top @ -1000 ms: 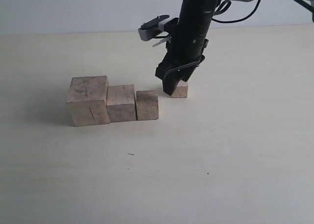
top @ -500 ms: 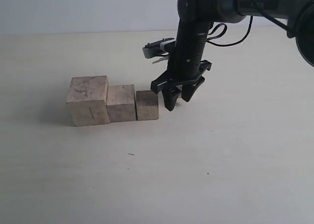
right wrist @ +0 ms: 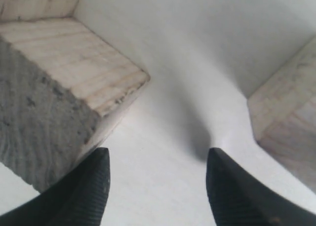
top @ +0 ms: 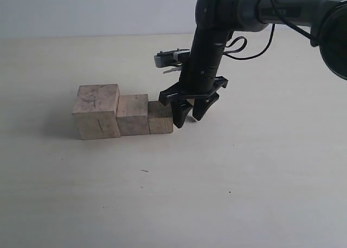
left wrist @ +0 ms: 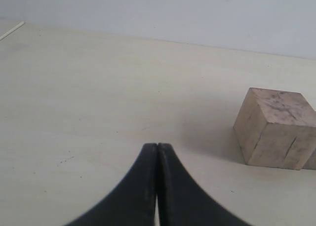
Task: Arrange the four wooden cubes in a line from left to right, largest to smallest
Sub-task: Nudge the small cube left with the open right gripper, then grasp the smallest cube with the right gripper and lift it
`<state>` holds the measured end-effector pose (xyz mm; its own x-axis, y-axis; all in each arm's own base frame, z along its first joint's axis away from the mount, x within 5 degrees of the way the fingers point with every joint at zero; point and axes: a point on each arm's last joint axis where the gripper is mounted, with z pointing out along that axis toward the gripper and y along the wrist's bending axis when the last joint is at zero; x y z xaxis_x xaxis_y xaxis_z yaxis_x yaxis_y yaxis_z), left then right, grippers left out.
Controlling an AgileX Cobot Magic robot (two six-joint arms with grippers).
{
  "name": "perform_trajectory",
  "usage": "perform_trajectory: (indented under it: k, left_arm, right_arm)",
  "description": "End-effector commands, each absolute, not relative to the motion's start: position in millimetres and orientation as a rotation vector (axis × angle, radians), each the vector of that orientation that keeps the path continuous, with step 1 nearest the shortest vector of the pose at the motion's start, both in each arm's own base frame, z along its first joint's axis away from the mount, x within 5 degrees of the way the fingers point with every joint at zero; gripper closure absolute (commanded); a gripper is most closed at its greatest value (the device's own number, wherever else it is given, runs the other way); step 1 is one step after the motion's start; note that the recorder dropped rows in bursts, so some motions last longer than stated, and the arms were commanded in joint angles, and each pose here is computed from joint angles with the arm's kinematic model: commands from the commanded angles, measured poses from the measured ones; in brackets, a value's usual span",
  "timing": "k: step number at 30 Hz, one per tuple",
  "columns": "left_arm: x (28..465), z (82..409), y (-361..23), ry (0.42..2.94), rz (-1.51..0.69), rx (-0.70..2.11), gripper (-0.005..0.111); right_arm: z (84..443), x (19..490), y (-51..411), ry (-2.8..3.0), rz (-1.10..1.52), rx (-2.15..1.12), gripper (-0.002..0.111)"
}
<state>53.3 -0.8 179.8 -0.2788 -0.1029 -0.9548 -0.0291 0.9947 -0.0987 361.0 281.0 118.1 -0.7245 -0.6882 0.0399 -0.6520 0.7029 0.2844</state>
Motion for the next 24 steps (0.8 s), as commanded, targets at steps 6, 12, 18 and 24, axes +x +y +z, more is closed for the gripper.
perform_trajectory:
  k: [6,12,18,24]
  left_arm:
    - [53.2,181.1,-1.1,1.839,-0.074,-0.087,0.107]
    - [53.2,181.1,-1.1,1.839,-0.074,-0.087,0.107]
    - [53.2,181.1,-1.1,1.839,-0.074,-0.087,0.107]
    - [53.2,181.1,-1.1,1.839,-0.074,-0.087,0.107]
  right_arm:
    - [119.5,361.0,280.9,-2.771,-0.392,1.086,0.053]
    - [150.9,365.0,273.2,-2.866,-0.279,1.106,0.053]
    - [215.5,366.8,256.3,-3.142,-0.111,0.883,0.053]
    - [182.6,380.0,264.5,-3.223,-0.135,0.672,0.040]
